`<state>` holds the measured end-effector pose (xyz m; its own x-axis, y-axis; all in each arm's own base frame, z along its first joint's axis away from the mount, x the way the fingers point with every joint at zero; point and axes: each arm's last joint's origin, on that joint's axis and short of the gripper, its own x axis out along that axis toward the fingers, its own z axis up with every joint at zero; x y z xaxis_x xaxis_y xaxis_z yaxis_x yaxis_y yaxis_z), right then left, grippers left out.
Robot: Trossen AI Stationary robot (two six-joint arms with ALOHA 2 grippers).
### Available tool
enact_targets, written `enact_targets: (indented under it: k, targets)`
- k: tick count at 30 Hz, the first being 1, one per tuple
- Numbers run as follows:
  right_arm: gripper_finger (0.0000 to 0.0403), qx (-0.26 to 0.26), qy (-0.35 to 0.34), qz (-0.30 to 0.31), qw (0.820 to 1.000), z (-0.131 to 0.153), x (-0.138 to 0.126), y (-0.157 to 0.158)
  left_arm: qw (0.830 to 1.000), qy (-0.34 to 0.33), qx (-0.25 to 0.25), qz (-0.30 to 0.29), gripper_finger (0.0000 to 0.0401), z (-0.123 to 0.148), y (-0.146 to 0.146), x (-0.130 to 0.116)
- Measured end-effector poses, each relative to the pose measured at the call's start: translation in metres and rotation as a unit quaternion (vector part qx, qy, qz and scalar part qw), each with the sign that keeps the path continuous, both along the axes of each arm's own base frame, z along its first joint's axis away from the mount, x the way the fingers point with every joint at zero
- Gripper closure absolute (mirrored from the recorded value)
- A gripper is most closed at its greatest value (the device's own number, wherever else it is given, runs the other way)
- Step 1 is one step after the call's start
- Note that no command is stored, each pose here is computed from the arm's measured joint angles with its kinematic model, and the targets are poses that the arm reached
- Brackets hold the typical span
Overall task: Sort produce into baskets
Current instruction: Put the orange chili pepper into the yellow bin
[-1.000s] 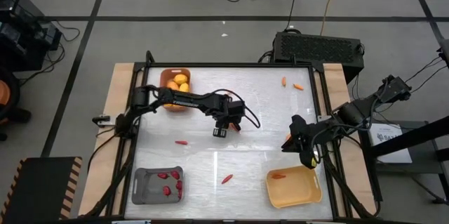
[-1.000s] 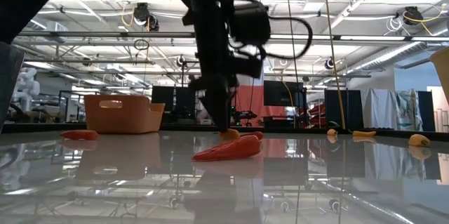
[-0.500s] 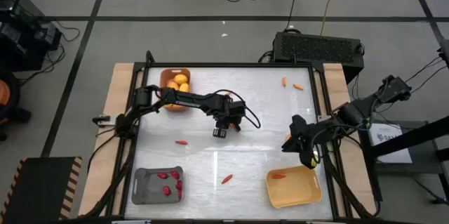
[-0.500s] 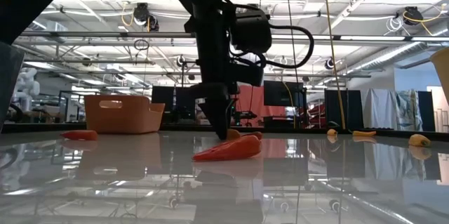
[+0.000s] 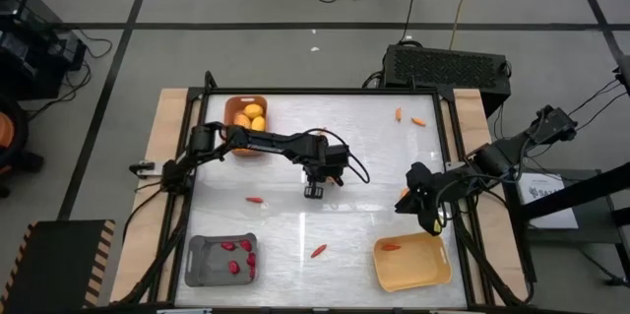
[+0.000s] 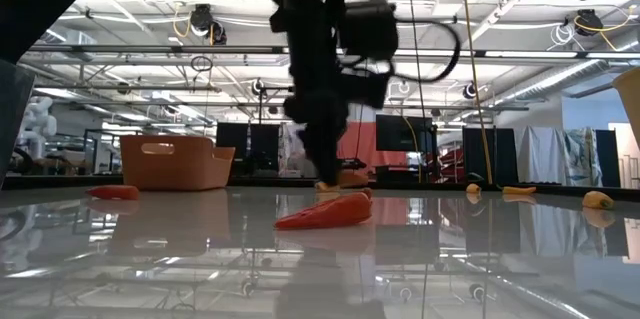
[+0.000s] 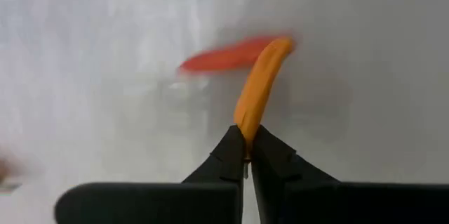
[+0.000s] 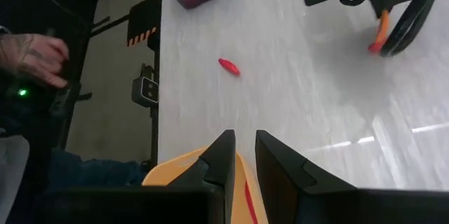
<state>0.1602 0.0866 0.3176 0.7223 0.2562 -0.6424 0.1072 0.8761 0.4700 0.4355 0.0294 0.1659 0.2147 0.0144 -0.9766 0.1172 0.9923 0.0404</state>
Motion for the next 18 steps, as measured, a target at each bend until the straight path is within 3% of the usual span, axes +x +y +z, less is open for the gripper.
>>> enact_targets:
  k: [5,12,16,18]
  targets:
    - [0.0353,0.010,-0.017,0.000,1.000,0.003,0.002,0.001,0.995,-0.037,-0.086,-0.037,0.0373,0.019,-0.030,0.011]
    - [0.0353,0.041,-0.019,-0.019,0.999,0.005,0.003,0.003,0.981,-0.116,-0.103,-0.119,0.0371,0.039,-0.096,0.023]
    - [0.0353,0.049,-0.018,-0.036,0.998,0.005,0.002,0.004,0.954,-0.231,-0.099,-0.160,0.0370,0.051,-0.133,0.036]
    - [0.0353,0.051,-0.020,-0.046,0.997,0.005,0.002,0.005,0.932,-0.306,-0.092,-0.170,0.0370,0.058,-0.147,0.046]
